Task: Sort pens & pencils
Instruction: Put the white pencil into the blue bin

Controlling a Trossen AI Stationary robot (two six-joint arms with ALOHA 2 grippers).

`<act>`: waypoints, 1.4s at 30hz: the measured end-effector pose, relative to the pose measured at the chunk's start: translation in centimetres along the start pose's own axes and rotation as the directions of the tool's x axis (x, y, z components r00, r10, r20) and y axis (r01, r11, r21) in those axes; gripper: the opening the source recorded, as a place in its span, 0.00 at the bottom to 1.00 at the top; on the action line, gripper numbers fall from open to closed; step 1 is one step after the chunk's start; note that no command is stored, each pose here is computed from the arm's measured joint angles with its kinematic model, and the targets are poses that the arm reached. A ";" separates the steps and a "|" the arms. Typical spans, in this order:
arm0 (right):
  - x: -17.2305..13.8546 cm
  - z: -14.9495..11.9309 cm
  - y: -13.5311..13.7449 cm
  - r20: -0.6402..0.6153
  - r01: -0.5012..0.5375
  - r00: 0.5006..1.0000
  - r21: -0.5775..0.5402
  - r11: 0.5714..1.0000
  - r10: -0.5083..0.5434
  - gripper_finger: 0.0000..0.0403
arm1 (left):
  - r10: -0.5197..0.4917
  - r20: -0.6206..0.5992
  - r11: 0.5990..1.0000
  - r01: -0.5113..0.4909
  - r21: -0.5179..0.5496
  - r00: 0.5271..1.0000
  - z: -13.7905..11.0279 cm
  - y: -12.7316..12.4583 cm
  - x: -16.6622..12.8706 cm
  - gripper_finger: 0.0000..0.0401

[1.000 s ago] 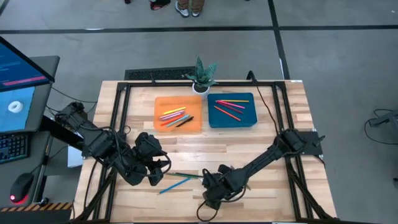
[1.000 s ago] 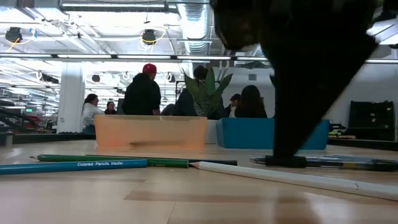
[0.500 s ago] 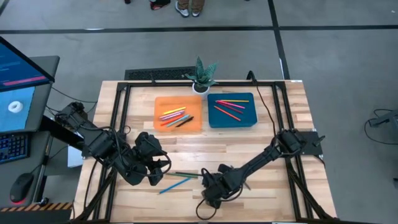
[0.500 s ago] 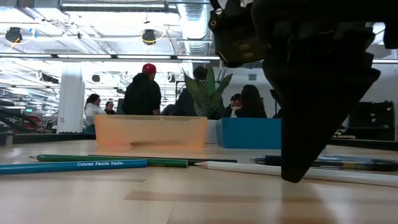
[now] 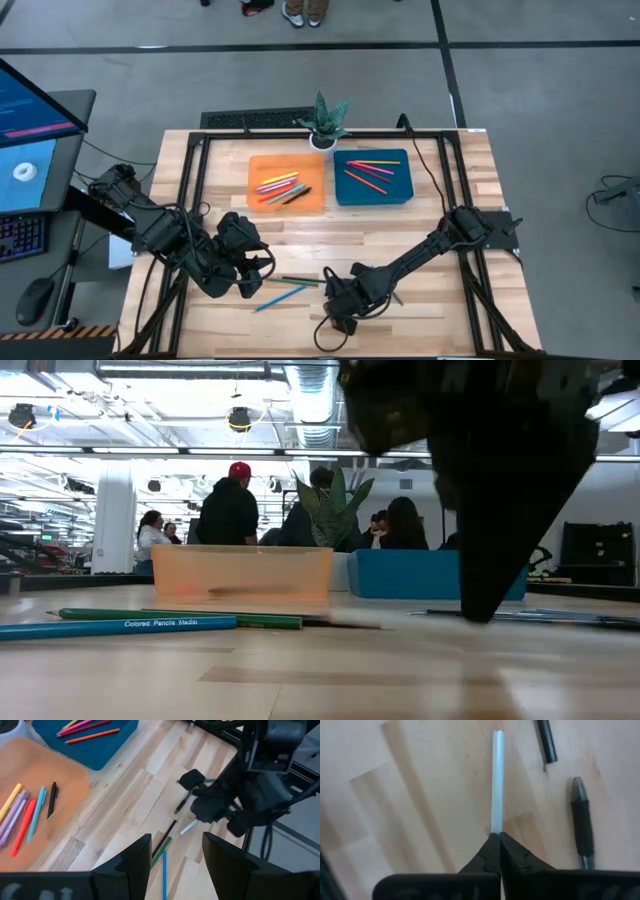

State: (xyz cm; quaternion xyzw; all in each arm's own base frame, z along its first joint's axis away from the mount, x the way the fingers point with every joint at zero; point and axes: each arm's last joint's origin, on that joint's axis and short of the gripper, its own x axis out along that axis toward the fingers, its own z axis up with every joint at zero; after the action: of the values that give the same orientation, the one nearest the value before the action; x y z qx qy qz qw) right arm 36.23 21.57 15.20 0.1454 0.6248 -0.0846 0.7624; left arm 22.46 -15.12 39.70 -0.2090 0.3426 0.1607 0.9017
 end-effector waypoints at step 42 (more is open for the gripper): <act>-3.5 -3.5 5.2 0.106 -0.193 0.968 -0.260 0.946 0.226 0.44 | -0.016 0.011 1.000 0.017 -0.006 1.000 0.1 -0.2 0.0 0.42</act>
State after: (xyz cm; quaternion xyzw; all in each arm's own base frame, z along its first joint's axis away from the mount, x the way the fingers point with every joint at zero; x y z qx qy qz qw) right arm 33.90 27.40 18.62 0.1089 0.5586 0.0660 0.8196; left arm 22.60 -15.23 39.82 -0.2136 0.3357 0.1553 0.9042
